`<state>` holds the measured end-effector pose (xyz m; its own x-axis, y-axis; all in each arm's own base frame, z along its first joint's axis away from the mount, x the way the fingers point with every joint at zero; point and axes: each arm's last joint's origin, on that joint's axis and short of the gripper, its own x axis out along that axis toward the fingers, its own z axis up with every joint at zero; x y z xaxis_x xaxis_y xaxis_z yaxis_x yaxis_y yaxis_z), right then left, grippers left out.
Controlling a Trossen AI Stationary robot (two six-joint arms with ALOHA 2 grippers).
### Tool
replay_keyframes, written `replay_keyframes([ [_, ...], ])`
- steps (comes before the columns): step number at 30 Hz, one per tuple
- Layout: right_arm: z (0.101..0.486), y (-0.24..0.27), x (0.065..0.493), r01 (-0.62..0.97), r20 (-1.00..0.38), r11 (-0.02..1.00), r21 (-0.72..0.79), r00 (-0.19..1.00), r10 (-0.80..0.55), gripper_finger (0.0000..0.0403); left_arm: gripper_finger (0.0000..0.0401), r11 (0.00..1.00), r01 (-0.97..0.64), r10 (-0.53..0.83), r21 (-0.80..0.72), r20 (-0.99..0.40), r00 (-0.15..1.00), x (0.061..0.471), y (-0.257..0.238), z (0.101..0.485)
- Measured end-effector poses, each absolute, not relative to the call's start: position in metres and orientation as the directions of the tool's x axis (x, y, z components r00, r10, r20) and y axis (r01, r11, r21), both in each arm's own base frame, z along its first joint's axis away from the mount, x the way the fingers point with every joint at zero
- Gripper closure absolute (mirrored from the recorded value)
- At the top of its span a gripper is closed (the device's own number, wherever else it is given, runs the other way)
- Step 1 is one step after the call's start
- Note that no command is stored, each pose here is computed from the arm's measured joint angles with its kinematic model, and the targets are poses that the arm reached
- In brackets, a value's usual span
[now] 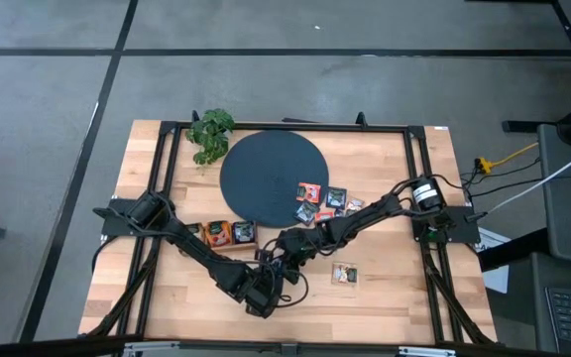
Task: Pick & Place Tea
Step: Put the purple tea bag into the right section of the wooden organizer
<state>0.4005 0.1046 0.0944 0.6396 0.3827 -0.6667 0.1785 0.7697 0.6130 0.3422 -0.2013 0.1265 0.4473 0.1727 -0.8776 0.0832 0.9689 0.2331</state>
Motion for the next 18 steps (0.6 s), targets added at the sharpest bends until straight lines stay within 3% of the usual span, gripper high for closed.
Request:
replay_keyframes([
  [10, 0.094, 0.105, 0.400, 0.148, -0.678, 0.811, 0.566, 0.643, 0.356, 0.0380, 0.0396, 0.967, 0.052, 0.203, 0.251, -0.874, 0.441, 0.339, -0.203, 0.126],
  [18, 0.093, 0.105, 0.398, 0.130, -0.692, 0.822, 0.554, 0.622, 0.367, 0.0383, 0.0395, 0.947, 0.001, 0.283, 0.321, -0.837, 0.468, 0.325, -0.209, 0.136],
])
